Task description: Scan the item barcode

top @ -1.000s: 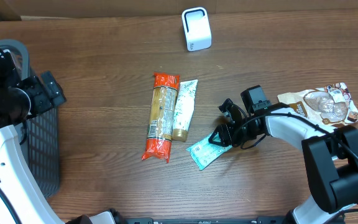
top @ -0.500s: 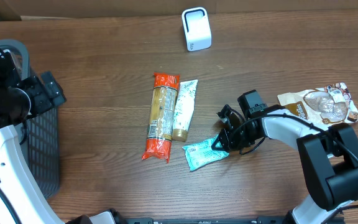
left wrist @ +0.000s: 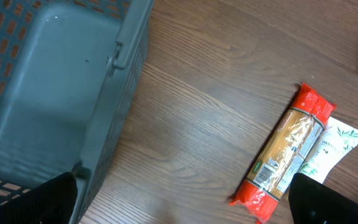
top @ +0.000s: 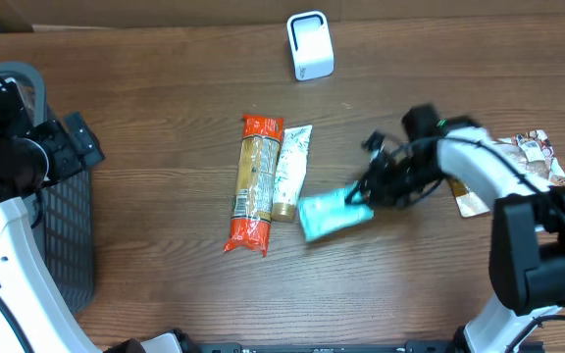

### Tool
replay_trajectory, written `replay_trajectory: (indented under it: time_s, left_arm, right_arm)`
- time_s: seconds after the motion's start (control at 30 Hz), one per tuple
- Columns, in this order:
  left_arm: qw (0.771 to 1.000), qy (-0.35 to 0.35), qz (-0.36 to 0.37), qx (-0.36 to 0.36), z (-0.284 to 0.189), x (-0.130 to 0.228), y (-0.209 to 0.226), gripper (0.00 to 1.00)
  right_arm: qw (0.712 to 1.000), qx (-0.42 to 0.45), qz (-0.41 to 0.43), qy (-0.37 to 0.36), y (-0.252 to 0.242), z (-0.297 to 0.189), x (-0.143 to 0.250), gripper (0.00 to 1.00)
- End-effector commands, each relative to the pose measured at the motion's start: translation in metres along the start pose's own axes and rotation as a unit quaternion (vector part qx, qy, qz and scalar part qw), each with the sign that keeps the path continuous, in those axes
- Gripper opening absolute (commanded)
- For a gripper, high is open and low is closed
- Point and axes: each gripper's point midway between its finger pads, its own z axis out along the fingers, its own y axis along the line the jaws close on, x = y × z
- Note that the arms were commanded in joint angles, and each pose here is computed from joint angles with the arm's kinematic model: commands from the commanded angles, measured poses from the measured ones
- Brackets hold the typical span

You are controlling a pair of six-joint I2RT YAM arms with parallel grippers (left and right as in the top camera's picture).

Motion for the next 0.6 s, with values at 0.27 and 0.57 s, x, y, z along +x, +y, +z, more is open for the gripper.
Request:
replay_trajectory:
  time_s: [0.27,0.57]
  left_arm:
    - [1.000,0.000,0.007,0.003,0.001,0.000,-0.001,1.00]
    - [1.000,0.000,0.007,0.003,0.001,0.000,-0.001,1.00]
  right_arm:
    - [0.967,-0.016,-0.191,-0.170,0.118,-0.101,-0.027,0.04]
    - [0.937,0.035,-0.225,-0.266,0.169,-0.154,0.001,0.04]
